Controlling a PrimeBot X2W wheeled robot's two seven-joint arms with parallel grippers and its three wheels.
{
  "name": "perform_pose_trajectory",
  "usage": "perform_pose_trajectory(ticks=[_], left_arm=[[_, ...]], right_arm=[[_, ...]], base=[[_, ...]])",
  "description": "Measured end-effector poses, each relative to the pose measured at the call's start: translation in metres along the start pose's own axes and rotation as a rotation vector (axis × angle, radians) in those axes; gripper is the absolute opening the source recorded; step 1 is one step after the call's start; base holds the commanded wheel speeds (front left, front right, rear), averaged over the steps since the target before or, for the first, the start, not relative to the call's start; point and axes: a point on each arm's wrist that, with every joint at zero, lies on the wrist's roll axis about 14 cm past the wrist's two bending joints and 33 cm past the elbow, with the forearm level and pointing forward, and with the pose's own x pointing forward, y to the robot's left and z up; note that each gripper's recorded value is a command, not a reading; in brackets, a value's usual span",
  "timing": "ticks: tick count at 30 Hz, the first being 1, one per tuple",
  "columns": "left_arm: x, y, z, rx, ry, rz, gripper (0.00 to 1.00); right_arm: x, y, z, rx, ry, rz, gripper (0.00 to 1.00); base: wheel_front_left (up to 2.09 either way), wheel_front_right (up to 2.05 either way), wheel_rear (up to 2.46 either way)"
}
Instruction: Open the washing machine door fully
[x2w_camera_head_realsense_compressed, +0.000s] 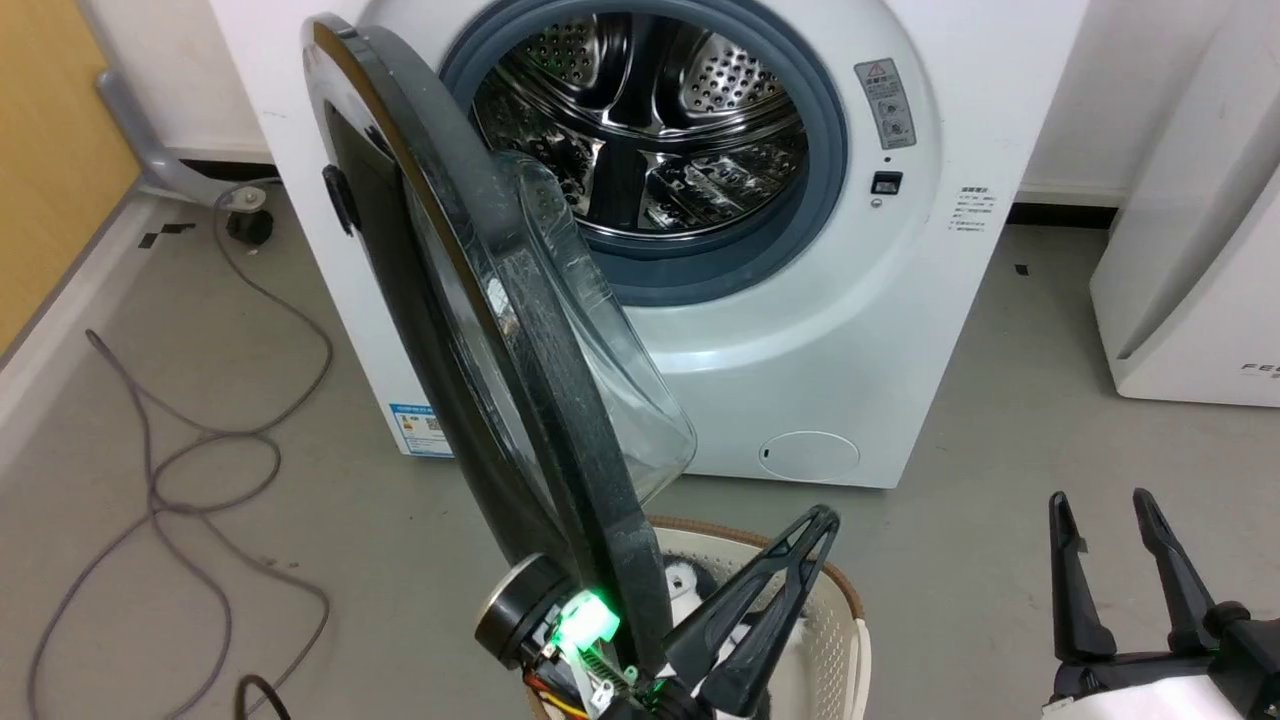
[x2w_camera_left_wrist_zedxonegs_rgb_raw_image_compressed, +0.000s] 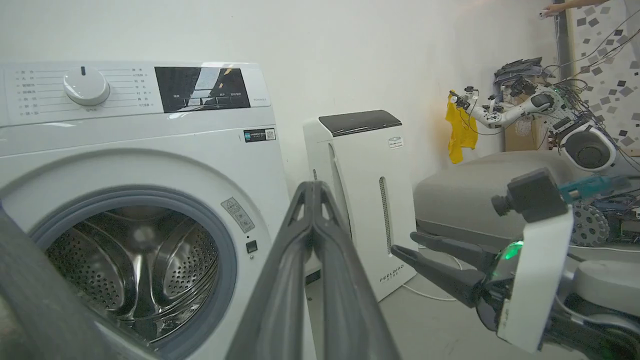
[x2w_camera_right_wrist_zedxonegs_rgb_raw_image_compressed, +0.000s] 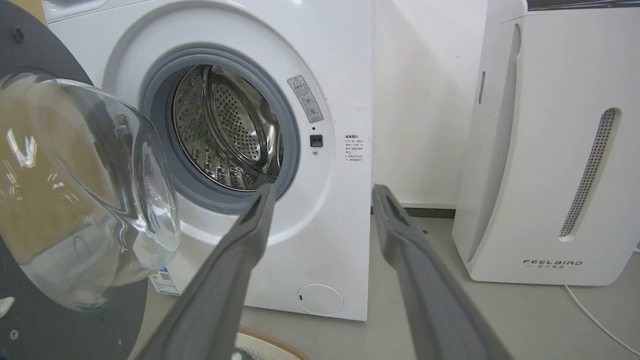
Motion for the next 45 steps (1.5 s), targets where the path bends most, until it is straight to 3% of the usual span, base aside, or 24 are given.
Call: perform_pose_trajectory(ticks=[18,45], left_arm=[[-0.051,0.039,-0.096,-0.043,0.334,0.175,0.00],[-0.106,0.081,-0.067,0.049,0.341,0.414,0.00]], right_arm=[[0.010,0.013,-0.024,0.014,0.064,0.042,1.00],[0.038,0.085,-0.033,0.064,0.073,0.249,1.00]], base=[[0.00,0.00,0.00],[0.00,0.00,0.00]])
